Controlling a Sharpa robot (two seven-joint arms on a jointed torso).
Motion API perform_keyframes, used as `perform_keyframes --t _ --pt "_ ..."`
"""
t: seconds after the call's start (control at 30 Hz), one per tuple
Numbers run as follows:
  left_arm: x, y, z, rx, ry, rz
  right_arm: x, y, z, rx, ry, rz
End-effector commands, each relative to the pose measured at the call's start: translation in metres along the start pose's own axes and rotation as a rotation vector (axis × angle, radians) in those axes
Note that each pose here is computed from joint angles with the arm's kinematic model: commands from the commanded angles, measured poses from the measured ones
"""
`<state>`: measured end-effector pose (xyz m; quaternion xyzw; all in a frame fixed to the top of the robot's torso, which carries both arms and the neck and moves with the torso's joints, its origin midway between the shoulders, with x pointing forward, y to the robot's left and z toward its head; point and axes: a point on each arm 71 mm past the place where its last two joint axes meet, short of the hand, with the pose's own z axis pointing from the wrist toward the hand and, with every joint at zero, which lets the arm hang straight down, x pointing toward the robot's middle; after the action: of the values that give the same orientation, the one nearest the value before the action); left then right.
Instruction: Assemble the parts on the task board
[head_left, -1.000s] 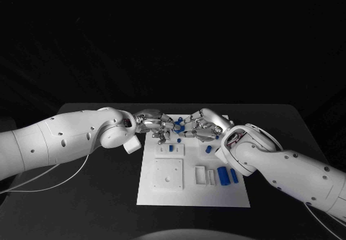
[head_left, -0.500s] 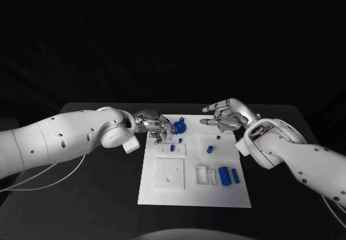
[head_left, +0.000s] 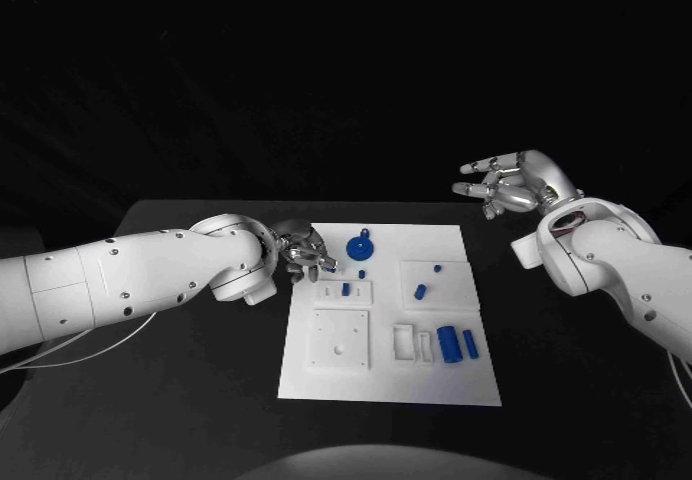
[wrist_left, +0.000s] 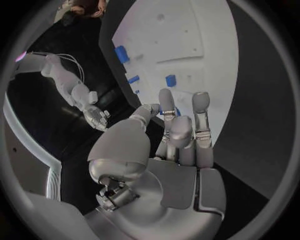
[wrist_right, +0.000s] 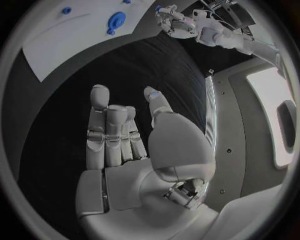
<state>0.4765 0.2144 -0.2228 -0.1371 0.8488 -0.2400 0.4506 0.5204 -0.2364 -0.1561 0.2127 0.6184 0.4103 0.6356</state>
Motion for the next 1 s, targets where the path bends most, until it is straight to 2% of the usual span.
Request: perform_keyframes --t 0.03,0.23,0.43,0.67,1.0 --pt "-0.0035 0.0036 -0.0031 -0.1 -0.137 0.086 -0.008 0.0 0.004 -0.014 -0.029 0.017" --pt "0.0062 0.0025 -0.005 -0.122 -0.152 0.109 -0.017 -0.001 0.012 -0.013 -0.056 0.01" --pt "0.0188 0.0087 -0.0056 -0.152 -0.135 0.127 -0.019 -0.001 0.016 -0.015 -0.06 0.004" --pt "0.0298 0.0129 -0.0021 -0.177 -0.115 0.11 -0.018 0.0 0.019 -0.014 -0.062 0.0" --pt "0.041 0.0127 0.0026 -0.193 -0.078 0.068 -0.017 0.0 0.022 -0.009 -0.06 -0.001"
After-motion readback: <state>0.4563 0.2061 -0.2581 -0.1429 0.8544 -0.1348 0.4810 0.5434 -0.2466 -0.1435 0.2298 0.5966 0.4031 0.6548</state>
